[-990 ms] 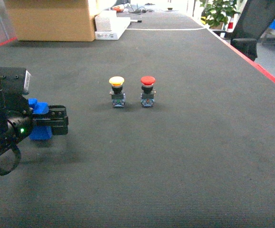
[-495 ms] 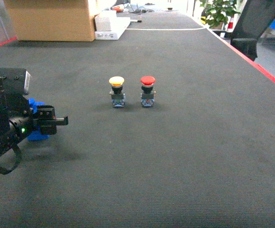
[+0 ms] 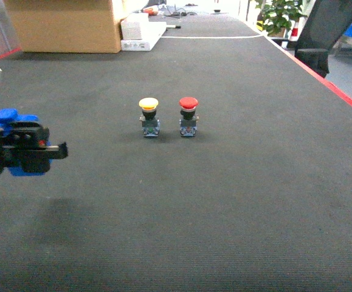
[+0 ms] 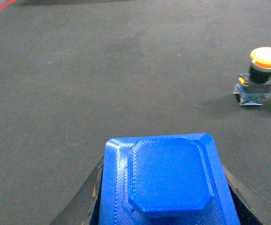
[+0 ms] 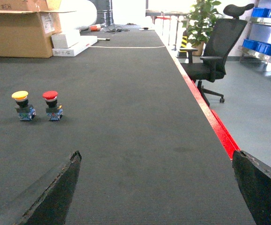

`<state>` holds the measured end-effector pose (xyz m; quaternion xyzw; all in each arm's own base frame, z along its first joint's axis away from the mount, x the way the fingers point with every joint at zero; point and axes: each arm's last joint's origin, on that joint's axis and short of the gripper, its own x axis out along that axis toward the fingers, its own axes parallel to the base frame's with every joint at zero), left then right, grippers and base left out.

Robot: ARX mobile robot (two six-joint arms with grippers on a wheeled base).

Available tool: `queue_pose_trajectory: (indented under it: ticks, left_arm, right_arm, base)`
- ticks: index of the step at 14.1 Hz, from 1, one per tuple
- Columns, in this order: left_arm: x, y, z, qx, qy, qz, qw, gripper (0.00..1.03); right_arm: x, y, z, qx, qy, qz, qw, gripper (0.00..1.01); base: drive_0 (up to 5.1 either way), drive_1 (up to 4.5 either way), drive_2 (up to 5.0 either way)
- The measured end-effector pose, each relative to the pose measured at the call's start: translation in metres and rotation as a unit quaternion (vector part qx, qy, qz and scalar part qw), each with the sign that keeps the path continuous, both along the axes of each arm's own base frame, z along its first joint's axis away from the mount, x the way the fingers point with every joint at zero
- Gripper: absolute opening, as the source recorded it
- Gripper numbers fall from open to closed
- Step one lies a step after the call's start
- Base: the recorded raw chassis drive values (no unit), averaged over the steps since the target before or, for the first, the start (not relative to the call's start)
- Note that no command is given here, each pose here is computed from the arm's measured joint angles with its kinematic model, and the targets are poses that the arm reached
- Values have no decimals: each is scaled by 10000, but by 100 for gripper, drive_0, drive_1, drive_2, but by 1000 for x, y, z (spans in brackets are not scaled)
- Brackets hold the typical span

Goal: Pick blue part to blue bin on bottom shelf

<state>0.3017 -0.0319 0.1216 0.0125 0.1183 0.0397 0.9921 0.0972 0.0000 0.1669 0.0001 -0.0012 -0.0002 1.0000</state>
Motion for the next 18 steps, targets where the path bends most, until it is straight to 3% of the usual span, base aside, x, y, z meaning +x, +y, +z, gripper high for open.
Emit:
queue_pose_trajectory:
  ticks: [1,2,3,4,5,6,18]
  left_arm:
    - [-19,2,17,-91,-90,15,9999,44]
    - [-61,8,60,-144,-542,20,9984,44]
    - [-120,7,107,-208,-1132,-82,9933,44]
    - [-176,9,113,-221,-1203,16,9925,44]
    - [-204,14,115,-372,-1353,89,9901,44]
    - [-206,16,115,-384,-1374,182,9896,44]
    - [-204,14,106,-257,-1183,348,9920,44]
  right_arm:
    - [0,0,0,2,-2,0,10000,98]
    - [0,0,0,0,-2,0,10000,98]
    - [0,0,0,0,-2,0,10000,98]
    - [0,0,0,0,-2,0,10000,98]
    - [0,0,0,0,-2,0,10000,98]
    - [0,0,0,2,-2,0,10000,98]
    - [0,0,0,0,-2,0,10000,98]
  base:
    - [0,0,0]
    - [0,0,0]
    - [0,0,0]
    - [0,0,0]
    - [0,0,0]
    - [0,0,0]
    - [0,0,0]
